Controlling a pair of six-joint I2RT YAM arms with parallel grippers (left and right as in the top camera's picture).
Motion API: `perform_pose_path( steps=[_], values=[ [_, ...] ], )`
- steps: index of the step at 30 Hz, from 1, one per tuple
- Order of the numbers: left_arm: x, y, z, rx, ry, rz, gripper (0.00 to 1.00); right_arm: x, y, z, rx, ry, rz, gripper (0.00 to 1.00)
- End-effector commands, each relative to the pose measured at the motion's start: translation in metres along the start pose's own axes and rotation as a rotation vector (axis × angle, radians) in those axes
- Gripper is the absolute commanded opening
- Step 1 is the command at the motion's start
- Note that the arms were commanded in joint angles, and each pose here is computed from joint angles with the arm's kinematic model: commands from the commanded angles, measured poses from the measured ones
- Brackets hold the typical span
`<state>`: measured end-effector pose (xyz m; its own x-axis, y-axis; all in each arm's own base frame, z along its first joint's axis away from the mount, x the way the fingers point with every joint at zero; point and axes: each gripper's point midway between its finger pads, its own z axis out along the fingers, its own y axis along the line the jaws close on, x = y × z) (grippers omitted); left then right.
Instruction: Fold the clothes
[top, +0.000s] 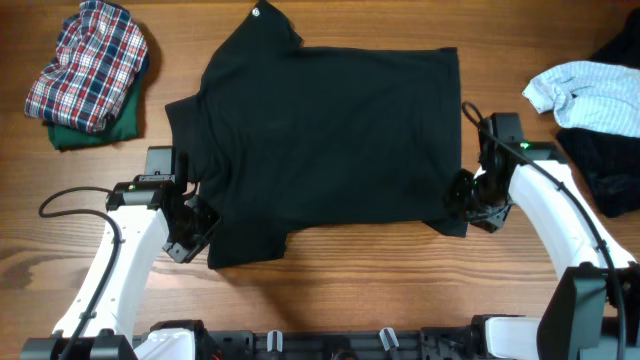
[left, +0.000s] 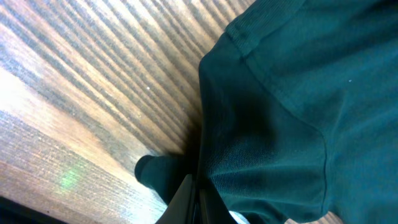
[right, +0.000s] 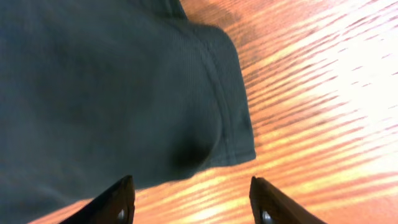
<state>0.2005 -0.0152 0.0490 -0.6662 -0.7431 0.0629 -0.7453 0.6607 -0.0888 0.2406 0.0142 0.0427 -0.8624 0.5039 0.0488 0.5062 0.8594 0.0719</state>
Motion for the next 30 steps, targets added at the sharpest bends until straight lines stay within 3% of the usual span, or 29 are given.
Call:
perform_pose_path(
  steps=[1, 8, 15, 19, 30],
  values=[
    [-0.005, -0.005, -0.006, 0.028, -0.02, 0.011, 0.04, 0.005, 0.005, 0.01, -0.057, 0.002, 0.024, 0.52],
    [-0.006, -0.006, -0.006, 0.029, -0.021, 0.011, 0.04, 0.003, 0.006, 0.021, -0.075, -0.025, 0.022, 0.29],
    [-0.006, -0.006, -0.006, 0.03, -0.021, 0.012, 0.04, 0.014, -0.002, 0.038, -0.064, -0.005, 0.047, 0.22],
    [-0.006, -0.006, -0.006, 0.03, -0.022, 0.012, 0.04, 0.018, -0.005, 0.039, -0.055, 0.01, 0.049, 0.04],
    [-0.007, -0.006, -0.006, 0.032, -0.025, 0.02, 0.04, 0.03, -0.022, 0.037, 0.028, 0.043, 0.096, 0.04]
  ],
)
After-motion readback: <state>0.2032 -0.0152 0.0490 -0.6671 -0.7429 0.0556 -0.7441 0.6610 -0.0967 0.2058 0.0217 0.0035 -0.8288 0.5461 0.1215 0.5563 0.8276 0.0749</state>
